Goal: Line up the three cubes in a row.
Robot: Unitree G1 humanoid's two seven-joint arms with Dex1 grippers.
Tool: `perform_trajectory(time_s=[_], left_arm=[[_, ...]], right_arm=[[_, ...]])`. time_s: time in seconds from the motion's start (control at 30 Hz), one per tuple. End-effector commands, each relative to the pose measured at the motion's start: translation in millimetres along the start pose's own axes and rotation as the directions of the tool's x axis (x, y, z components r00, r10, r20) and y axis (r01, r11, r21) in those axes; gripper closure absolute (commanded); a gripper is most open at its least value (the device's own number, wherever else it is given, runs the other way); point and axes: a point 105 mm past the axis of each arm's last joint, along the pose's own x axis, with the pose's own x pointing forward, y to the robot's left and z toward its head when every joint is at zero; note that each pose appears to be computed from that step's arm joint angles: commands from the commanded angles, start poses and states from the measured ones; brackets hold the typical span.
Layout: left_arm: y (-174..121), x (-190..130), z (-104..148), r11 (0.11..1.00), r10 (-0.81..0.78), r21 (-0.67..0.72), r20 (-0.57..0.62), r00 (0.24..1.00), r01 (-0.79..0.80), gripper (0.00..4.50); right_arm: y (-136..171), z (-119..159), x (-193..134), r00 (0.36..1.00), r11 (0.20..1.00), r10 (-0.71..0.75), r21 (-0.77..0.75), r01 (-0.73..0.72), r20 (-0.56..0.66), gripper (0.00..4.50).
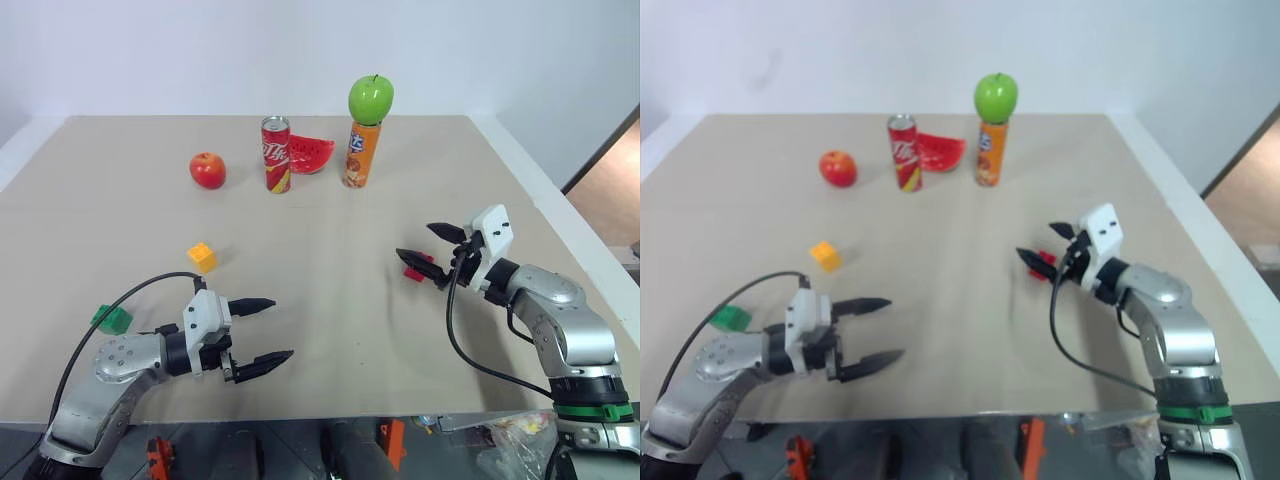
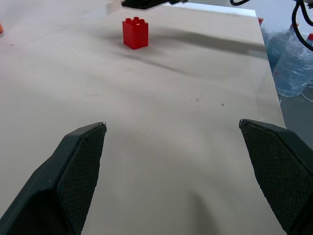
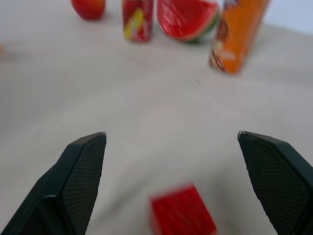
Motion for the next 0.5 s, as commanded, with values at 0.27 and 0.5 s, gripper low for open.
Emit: perform_trajectory(time_s=[0.27,0.5], left_arm=[[-4.5,-0.6,6.2,1.0,-0.011,0.011,0.012,1.0,0.01,0.0],[-7.3,-0.9,6.5,1.0,-0.008,0.003,0.016,1.0,0.008,0.0]], right_arm=[[-2.6,0.3,5.7,0.996,0.995,0.094,-0.016,-0.094,-0.008,0.02],[-0.2,-10.4,6.3,0.995,0.995,0.096,0.024,-0.096,-0.027,0.02]])
